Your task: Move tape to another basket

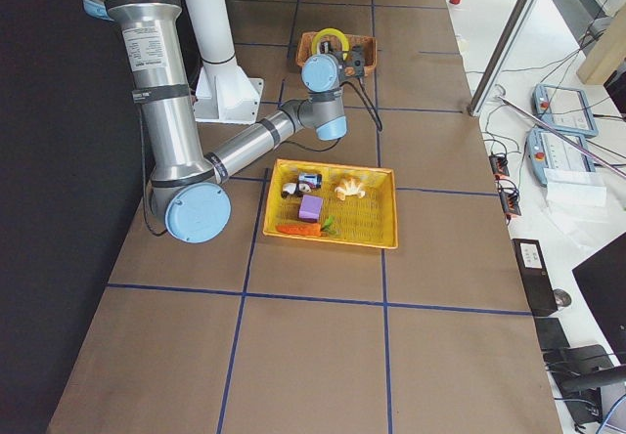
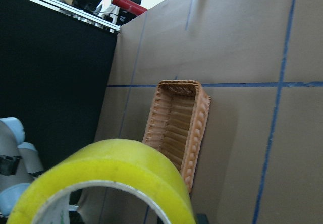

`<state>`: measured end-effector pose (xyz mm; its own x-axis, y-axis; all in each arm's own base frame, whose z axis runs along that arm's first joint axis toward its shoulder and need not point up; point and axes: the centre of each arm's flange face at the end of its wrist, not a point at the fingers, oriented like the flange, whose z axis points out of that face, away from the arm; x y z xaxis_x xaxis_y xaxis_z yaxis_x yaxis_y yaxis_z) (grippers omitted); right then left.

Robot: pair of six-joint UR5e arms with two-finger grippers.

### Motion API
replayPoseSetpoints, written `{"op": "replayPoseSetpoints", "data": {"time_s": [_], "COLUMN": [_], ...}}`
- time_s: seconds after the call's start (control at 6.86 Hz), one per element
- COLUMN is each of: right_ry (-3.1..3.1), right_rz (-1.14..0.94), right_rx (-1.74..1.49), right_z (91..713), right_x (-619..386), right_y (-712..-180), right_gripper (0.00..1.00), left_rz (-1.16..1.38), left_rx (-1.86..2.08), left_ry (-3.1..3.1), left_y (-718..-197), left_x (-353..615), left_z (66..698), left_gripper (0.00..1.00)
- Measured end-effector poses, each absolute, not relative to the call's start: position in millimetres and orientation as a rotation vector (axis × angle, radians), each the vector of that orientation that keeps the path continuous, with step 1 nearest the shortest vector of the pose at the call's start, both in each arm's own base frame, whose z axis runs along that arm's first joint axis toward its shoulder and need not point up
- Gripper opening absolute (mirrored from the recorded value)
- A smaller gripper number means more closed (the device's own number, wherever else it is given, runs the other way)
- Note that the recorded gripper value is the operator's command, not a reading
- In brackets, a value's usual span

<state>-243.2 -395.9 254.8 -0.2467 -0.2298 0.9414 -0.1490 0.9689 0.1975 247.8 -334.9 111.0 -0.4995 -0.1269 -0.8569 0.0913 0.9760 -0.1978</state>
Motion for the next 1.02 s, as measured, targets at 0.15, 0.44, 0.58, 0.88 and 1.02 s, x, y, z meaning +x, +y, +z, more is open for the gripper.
{"op": "replayPoseSetpoints", "data": {"time_s": [0.15,0.44,0.58,0.88,1.02], "right_ry": [-1.9,-2.031,-2.085,-2.138,-2.153], "right_rz": [-0.1,-0.141,-0.148,-0.16,-0.16], "right_rx": [0.282,0.31,0.312,0.29,0.266], "right_z": [240,223,213,201,197], "right_x": [-245,-260,-268,-276,-275], "right_y": [-389,-363,-348,-329,-323], "right_gripper": [0.0,0.0,0.0,0.0,0.0], "left_rz": [-0.257,-0.231,-0.226,-0.25,-0.257], "left_rx": [-0.047,-0.096,-0.113,-0.138,-0.141], "left_ry": [2.16,2.283,2.321,2.383,2.393], "left_y": [-317,-290,-283,-271,-270], "left_x": [264,283,288,296,298], "left_z": [102,86,78,71,71], "left_gripper": [1.0,1.0,1.0,1.0,1.0]}}
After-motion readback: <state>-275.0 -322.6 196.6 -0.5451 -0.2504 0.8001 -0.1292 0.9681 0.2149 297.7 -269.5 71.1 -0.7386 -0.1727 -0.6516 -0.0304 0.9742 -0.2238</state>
